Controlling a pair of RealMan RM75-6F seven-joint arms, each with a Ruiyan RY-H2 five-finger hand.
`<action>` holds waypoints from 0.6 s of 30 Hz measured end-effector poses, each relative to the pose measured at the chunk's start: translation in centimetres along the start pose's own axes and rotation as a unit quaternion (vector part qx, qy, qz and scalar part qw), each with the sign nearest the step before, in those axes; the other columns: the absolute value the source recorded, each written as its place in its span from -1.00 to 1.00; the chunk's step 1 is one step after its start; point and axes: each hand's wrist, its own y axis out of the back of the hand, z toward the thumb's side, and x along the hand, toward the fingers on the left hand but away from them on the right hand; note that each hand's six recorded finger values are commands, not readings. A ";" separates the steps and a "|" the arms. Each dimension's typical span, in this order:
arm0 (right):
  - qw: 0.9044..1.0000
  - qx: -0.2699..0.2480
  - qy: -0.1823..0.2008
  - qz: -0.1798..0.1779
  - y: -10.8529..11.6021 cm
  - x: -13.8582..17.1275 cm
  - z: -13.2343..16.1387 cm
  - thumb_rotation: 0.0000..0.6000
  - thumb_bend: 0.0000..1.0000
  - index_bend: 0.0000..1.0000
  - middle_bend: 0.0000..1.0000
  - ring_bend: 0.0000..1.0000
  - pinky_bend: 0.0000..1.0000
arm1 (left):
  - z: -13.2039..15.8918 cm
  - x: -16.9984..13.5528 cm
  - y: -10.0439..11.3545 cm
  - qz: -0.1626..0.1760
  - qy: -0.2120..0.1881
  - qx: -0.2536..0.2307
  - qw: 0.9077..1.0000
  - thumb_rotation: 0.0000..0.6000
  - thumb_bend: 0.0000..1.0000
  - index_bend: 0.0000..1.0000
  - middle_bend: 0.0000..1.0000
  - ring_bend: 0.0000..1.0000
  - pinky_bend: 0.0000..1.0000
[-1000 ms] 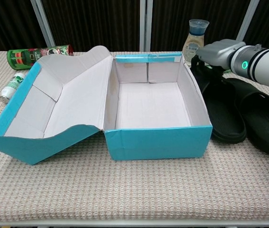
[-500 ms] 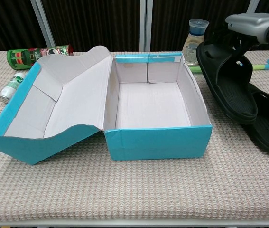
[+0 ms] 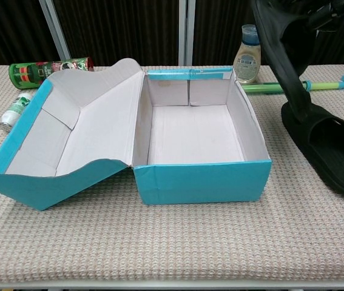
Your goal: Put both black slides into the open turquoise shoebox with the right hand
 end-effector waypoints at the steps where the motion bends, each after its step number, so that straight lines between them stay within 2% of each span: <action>1: 1.000 -0.018 0.007 0.003 -0.3 -0.1 0.4 1.00 -0.44 -0.14 -0.08 0.25 0.76 | 0.0 0.0 0.0 0.000 -0.001 -0.001 1.000 1.00 -0.94 -0.67 -0.76 -0.92 -0.94; 5: 0.997 -0.077 0.027 0.017 -3.2 -0.8 1.9 1.00 -0.44 -0.13 -0.08 0.24 0.75 | 0.0 -0.1 -0.1 -0.001 -0.002 -0.002 1.000 1.00 -0.94 -0.67 -0.76 -0.92 -0.94; 9: 0.992 -0.120 0.036 0.026 -7.2 -1.9 3.4 1.00 -0.44 -0.13 -0.08 0.24 0.74 | -0.3 -0.2 0.0 0.001 0.000 -0.006 1.000 1.00 -0.94 -0.67 -0.76 -0.92 -0.94; 15: 0.989 -0.141 0.037 0.034 -11.9 -3.4 5.2 1.00 -0.44 -0.12 -0.10 0.22 0.73 | -0.8 -0.5 -0.2 0.000 0.004 -0.013 1.000 1.00 -0.94 -0.67 -0.76 -0.92 -0.94; 18: 0.989 -0.140 0.036 0.030 -13.2 -4.0 5.8 1.00 -0.44 -0.12 -0.11 0.22 0.73 | -1.0 -0.6 -0.3 0.000 0.005 -0.016 1.000 1.00 -0.94 -0.67 -0.76 -0.92 -0.94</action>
